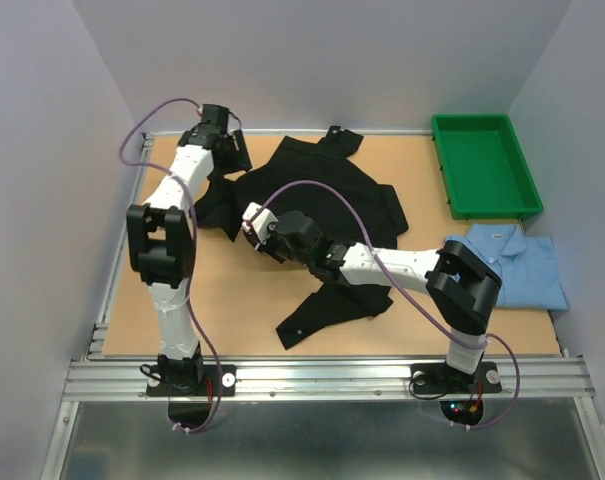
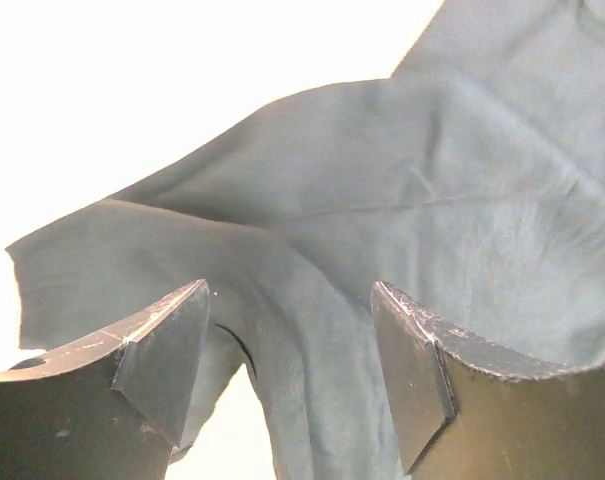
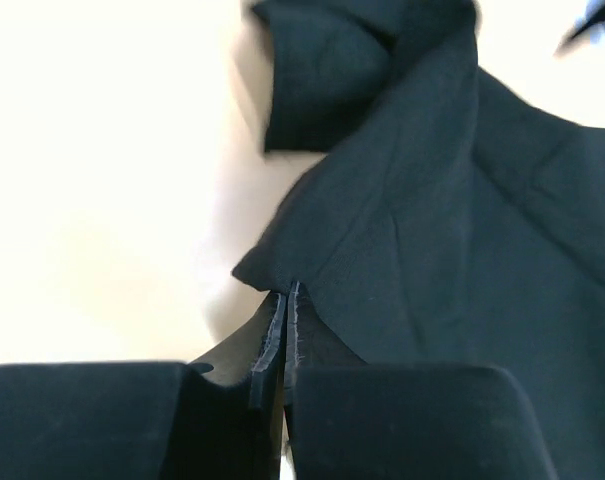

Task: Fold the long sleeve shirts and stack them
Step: Flatten the shirt out

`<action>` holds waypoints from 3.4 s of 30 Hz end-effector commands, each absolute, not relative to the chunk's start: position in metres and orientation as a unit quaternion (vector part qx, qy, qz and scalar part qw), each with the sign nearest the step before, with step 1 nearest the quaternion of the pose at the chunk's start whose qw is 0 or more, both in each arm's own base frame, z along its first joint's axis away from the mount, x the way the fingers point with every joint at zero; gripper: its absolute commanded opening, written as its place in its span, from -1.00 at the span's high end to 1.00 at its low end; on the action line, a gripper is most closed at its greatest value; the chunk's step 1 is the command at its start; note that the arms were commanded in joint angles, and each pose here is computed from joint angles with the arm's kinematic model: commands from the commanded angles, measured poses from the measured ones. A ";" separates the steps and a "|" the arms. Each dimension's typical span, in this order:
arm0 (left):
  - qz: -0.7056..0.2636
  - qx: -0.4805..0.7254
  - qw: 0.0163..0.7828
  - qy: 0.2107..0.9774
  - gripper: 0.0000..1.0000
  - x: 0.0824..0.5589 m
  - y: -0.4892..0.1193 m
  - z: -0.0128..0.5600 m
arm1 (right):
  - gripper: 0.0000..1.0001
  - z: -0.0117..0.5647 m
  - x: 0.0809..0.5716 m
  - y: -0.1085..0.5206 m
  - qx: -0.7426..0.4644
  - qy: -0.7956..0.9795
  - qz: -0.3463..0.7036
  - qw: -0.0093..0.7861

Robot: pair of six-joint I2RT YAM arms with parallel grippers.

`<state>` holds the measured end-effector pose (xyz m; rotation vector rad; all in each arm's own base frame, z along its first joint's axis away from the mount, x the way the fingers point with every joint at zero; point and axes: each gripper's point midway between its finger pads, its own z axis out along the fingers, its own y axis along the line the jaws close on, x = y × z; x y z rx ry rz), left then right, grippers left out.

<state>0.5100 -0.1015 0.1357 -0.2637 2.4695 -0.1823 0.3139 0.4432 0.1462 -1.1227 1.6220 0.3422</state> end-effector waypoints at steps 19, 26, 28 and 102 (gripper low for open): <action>-0.068 -0.172 0.441 0.878 -0.54 0.387 -0.037 0.209 | 0.77 0.197 0.125 0.515 -0.448 0.661 0.544 0.256; -0.033 -0.197 0.441 0.875 -0.54 0.335 -0.016 0.193 | -0.18 0.178 0.113 0.510 -0.476 0.676 0.509 0.241; -0.033 -0.208 0.438 0.874 -0.54 0.326 -0.013 0.186 | -0.44 0.179 0.131 0.501 -0.462 0.694 0.474 0.282; -0.148 -0.269 0.252 0.918 0.17 0.252 -0.100 0.038 | -0.40 0.119 0.278 0.288 -0.195 0.882 0.256 0.345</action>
